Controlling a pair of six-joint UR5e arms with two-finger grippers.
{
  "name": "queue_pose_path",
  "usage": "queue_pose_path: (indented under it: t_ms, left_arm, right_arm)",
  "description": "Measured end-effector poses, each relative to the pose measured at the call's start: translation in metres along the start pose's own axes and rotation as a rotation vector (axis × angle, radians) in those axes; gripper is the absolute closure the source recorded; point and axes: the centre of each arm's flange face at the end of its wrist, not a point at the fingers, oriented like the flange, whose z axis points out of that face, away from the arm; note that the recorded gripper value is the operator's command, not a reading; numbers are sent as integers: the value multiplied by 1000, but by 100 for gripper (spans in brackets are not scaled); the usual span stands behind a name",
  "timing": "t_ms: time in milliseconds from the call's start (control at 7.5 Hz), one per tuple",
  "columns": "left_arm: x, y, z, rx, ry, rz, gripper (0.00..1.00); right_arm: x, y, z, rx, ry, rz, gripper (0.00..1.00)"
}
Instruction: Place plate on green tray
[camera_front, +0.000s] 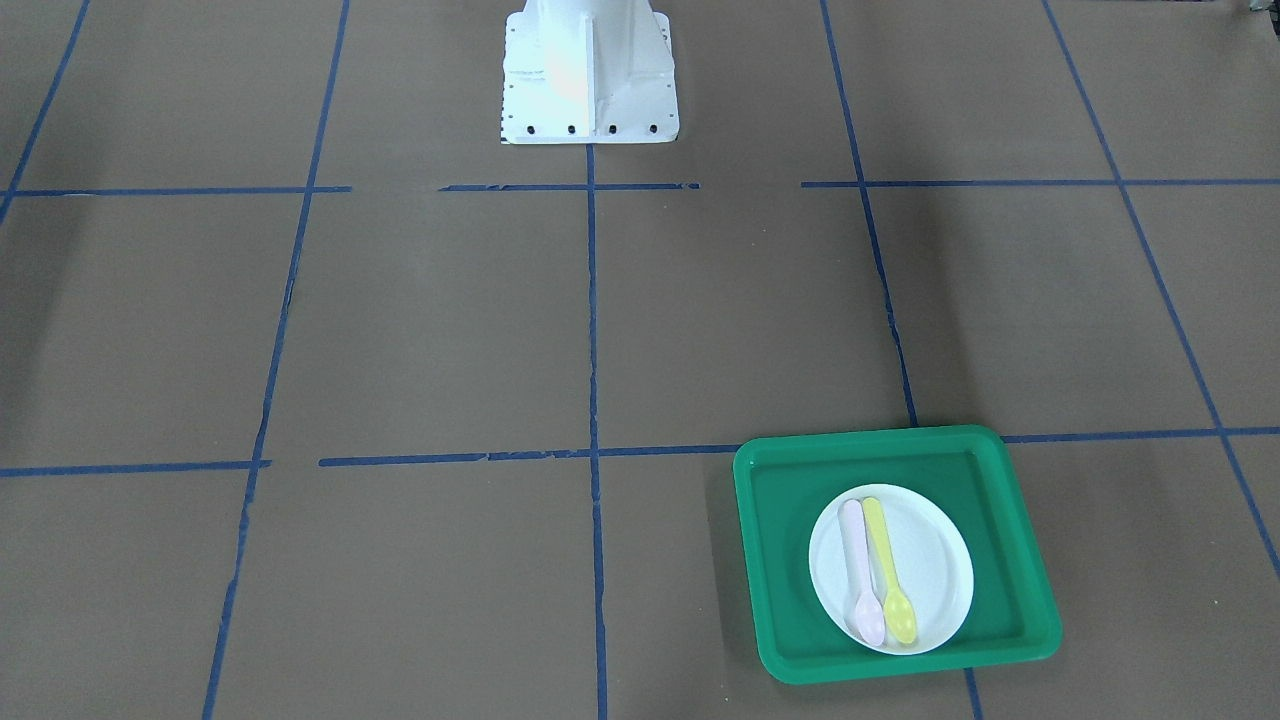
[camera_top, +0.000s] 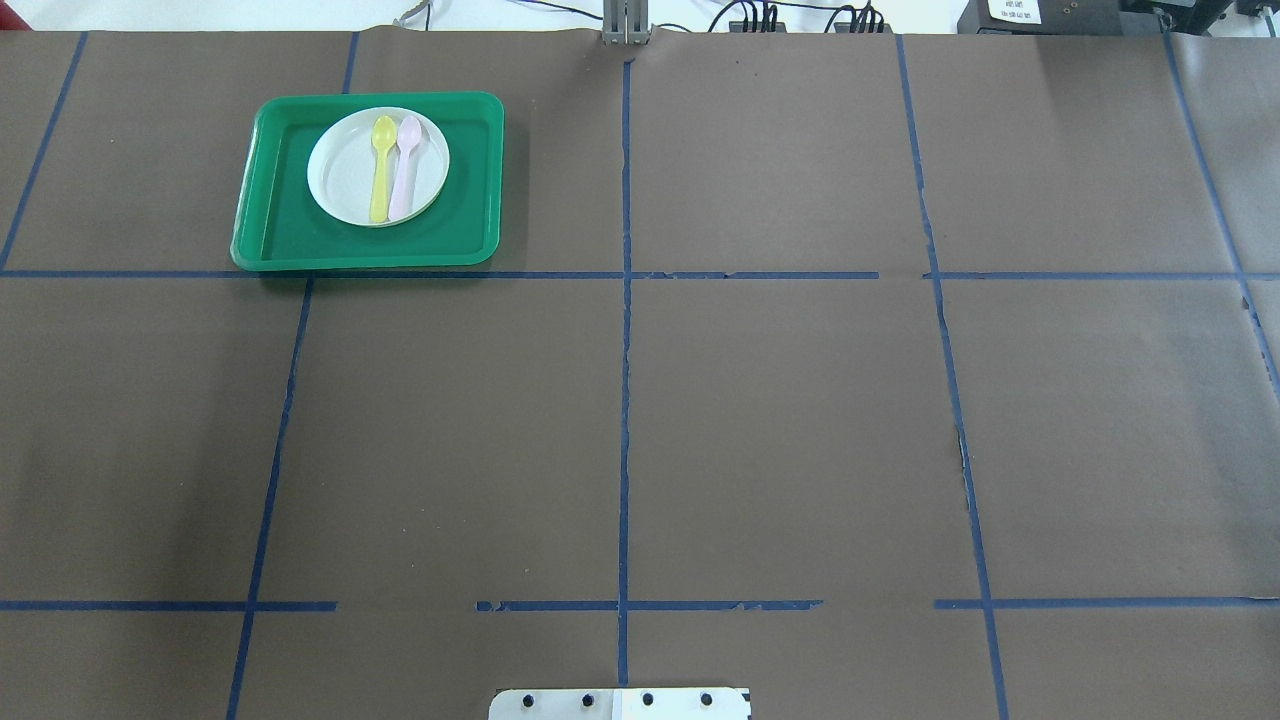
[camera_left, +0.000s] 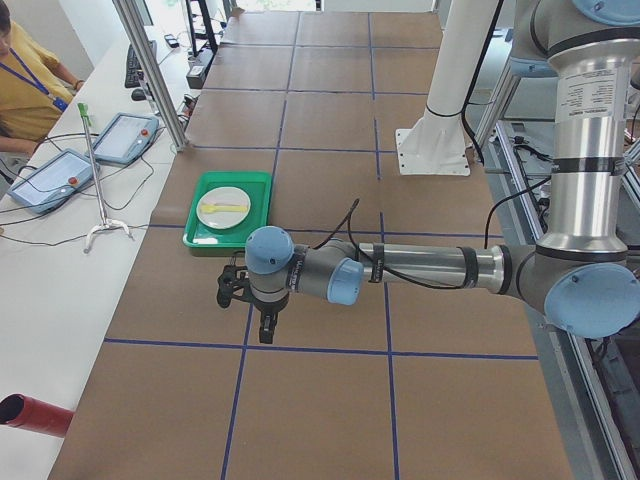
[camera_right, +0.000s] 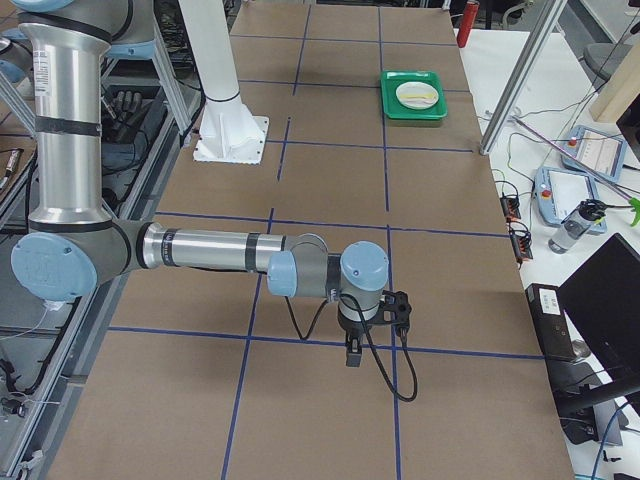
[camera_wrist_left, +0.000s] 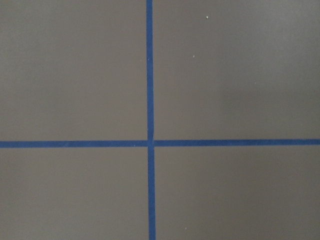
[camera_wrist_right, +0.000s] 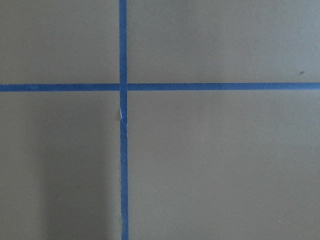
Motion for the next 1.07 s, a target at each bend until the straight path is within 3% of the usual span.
queue_pose_path:
  t_ms: [400, 667, 1067]
  left_arm:
    - [-13, 9, -1, -14, -7, 56, 0]
    - [-26, 12, 5, -29, -11, 43, 0]
    - [-31, 14, -6, -5, -12, 38, 0]
  right_arm:
    - [0, 0, 0, 0, 0, 0, 0]
    - [0, 0, 0, 0, -1, 0, 0]
    - [0, 0, 0, 0, -1, 0, 0]
